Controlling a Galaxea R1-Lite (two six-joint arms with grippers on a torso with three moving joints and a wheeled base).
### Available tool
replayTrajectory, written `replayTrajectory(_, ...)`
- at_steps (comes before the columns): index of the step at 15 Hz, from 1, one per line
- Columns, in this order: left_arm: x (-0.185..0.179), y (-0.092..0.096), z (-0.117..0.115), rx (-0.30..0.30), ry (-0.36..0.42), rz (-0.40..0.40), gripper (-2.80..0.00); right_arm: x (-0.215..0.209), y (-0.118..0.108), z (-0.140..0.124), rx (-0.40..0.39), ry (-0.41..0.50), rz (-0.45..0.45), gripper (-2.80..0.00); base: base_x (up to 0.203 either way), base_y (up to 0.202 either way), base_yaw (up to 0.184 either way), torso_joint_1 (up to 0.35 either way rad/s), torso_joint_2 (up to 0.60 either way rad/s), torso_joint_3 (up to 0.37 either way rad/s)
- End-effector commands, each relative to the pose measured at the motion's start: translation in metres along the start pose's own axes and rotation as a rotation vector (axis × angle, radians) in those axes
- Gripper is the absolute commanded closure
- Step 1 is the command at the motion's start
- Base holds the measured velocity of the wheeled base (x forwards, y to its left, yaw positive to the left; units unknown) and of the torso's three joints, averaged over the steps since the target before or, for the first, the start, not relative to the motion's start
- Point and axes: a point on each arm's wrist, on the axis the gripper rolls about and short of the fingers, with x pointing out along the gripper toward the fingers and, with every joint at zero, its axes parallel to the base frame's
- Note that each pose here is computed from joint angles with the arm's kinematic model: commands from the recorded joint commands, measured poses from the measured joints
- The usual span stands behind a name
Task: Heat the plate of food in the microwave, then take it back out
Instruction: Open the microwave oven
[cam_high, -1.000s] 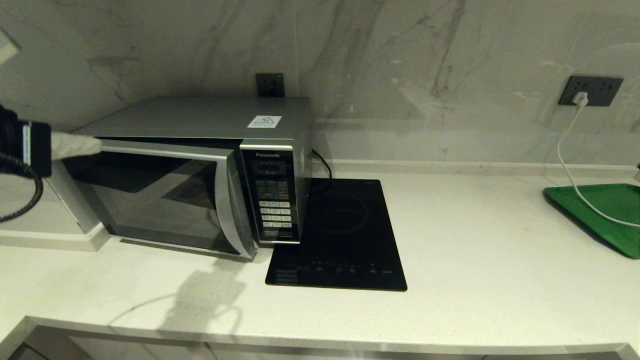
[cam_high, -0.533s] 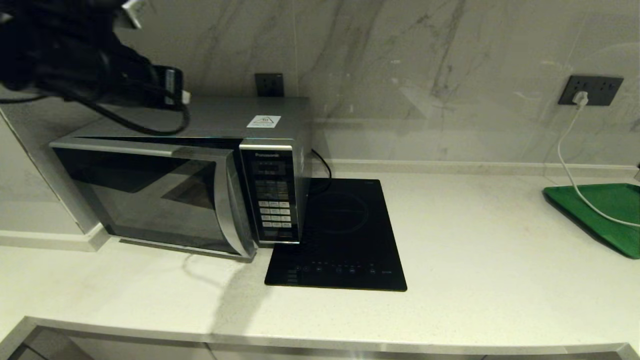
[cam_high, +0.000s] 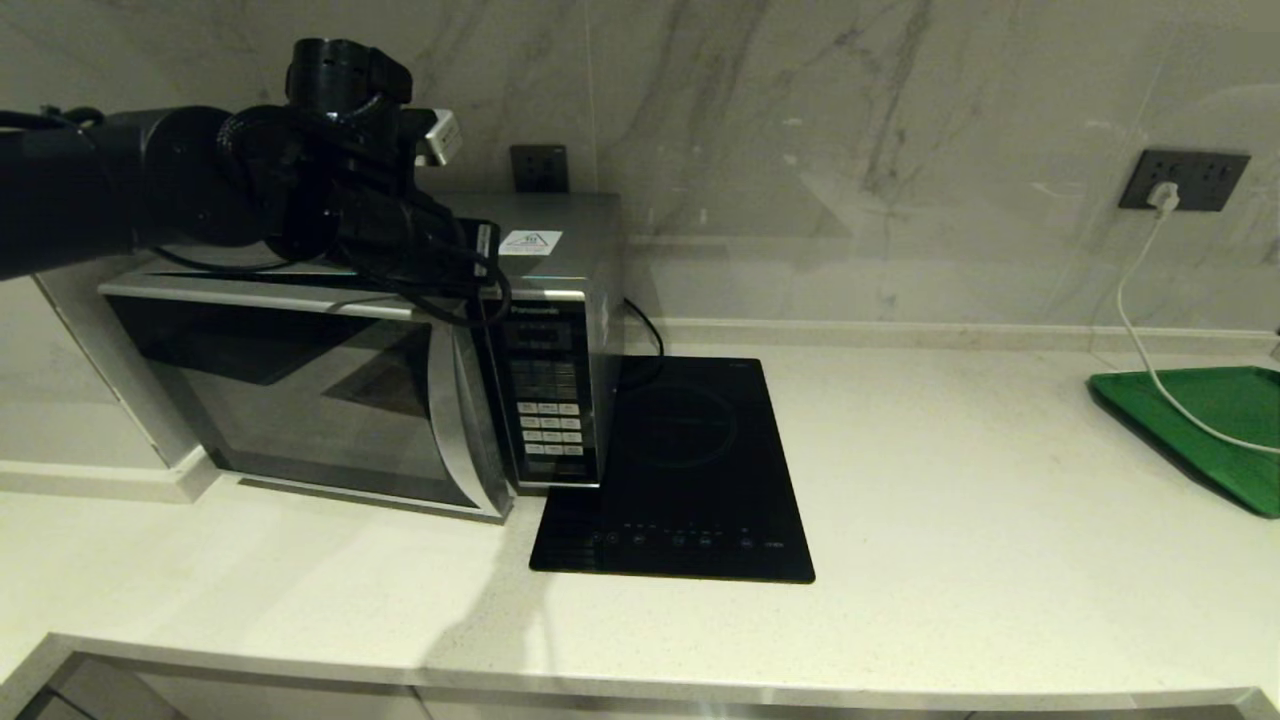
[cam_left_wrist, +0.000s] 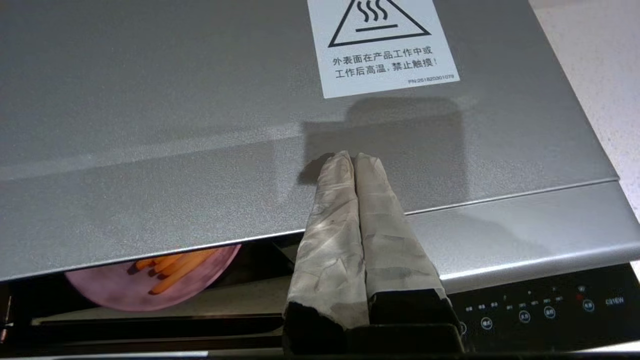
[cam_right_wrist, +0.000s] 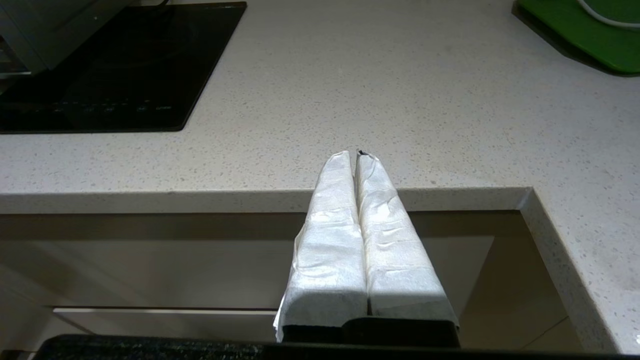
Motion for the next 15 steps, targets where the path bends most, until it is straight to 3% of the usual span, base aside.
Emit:
replayTrajectory(1,0.005,0.003,-0.004,-0.007,0.021,0.01,0.0,0.0,0.0,0.0,0.0,0.002,0.0,0.0,0.0,0.0,0.0,0.0,0.0,0.0)
replayTrajectory(15,-0.041,0.034,-0.02,-0.027,0.118,0.081,0.0,0.0,0.0,0.0,0.0,0.002,0.0,0.0,0.0,0.0,0.0,0.0,0.0,0.0)
